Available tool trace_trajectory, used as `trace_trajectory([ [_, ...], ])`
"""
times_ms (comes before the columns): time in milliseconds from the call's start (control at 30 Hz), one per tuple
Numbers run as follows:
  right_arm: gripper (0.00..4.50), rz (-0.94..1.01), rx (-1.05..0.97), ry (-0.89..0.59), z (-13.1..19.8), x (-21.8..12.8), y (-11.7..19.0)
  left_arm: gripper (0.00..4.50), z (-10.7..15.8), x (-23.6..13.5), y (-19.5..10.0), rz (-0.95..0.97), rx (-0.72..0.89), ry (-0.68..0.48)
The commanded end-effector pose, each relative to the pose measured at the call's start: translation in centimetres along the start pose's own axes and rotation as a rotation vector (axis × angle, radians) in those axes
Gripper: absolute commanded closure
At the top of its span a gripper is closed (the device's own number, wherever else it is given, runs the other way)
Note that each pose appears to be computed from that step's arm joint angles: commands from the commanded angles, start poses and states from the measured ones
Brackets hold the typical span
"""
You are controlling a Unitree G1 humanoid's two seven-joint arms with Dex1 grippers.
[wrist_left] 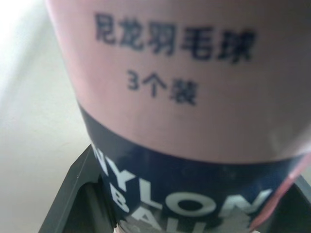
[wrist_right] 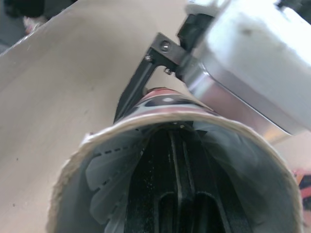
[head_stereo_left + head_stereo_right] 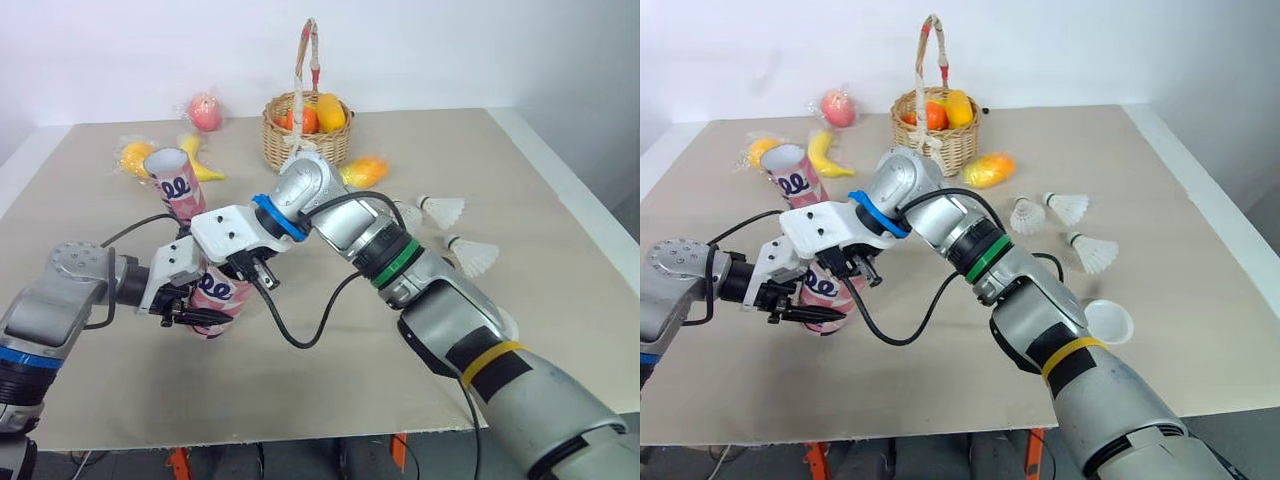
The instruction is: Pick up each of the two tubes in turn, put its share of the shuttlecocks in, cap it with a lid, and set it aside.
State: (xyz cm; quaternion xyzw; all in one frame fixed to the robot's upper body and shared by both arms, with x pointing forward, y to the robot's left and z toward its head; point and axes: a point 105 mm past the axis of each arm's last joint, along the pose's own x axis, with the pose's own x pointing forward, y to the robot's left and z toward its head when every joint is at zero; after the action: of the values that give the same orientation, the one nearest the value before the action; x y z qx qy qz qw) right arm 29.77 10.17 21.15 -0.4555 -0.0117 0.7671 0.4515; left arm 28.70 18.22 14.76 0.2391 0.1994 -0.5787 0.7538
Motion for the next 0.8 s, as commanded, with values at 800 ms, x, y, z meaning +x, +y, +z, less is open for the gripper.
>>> trace_trajectory([
  [800, 4.43, -0.109, 0.010, -0.061, -0.7, -12.3, 0.9, 1.83, 1.4, 1.5, -1.1, -0.016, 0.046, -0.088],
])
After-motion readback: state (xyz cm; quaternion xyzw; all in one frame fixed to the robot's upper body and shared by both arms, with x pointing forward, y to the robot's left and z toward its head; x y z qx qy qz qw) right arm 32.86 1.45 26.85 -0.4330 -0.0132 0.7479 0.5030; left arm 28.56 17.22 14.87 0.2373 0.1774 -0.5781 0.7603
